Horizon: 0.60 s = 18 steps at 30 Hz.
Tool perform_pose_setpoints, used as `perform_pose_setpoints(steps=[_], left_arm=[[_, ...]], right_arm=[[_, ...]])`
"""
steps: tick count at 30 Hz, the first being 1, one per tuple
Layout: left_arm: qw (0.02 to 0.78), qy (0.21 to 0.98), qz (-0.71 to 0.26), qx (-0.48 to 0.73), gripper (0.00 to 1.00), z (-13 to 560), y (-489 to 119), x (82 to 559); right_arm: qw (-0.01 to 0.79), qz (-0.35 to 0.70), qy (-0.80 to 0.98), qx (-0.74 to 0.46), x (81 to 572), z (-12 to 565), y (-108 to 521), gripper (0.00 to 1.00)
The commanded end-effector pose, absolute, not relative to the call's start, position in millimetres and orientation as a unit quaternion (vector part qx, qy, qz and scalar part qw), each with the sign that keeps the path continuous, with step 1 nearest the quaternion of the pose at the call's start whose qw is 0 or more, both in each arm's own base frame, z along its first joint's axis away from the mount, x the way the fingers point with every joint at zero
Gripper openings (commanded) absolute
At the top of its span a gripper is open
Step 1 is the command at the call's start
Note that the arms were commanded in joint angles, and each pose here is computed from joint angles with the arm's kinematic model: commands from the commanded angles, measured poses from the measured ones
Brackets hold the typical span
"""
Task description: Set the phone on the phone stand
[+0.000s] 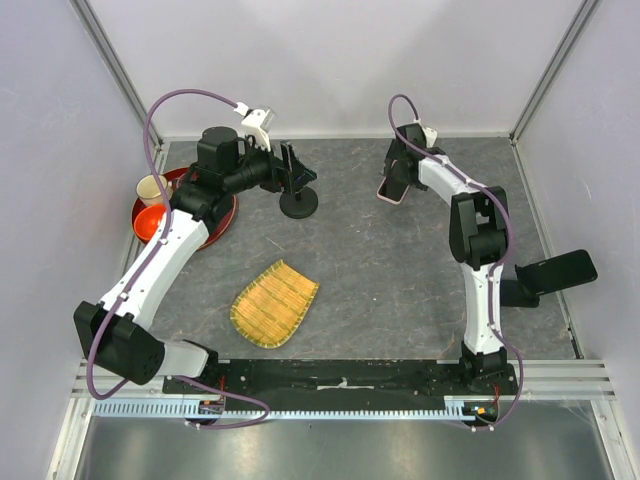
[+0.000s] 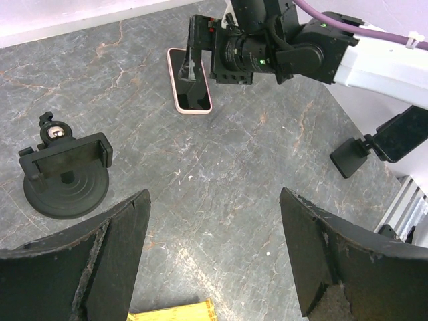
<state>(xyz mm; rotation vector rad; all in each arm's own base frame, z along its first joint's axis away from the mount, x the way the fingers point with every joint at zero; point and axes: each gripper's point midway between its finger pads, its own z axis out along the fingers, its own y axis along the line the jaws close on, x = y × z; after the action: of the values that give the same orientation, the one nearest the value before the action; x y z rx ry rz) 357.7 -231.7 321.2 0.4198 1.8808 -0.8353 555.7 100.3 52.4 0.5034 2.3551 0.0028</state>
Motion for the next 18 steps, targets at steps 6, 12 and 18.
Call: perform_pose_setpoints(steps=[6, 12, 18], left_arm=[[0.519, 0.749, -0.372, 0.175, 0.84, 350, -234, 347], [0.517, 0.747, -0.379, 0.177, 0.84, 351, -237, 346], [0.516, 0.747, -0.381, 0.176, 0.84, 351, -236, 345]], right_arm=[[0.352, -0.026, 0.901, 0.253, 571, 49, 96, 0.98], [0.354, -0.029, 0.902, 0.245, 580, 42, 104, 0.98], [0.342, -0.046, 0.908, 0.238, 581, 30, 108, 0.98]])
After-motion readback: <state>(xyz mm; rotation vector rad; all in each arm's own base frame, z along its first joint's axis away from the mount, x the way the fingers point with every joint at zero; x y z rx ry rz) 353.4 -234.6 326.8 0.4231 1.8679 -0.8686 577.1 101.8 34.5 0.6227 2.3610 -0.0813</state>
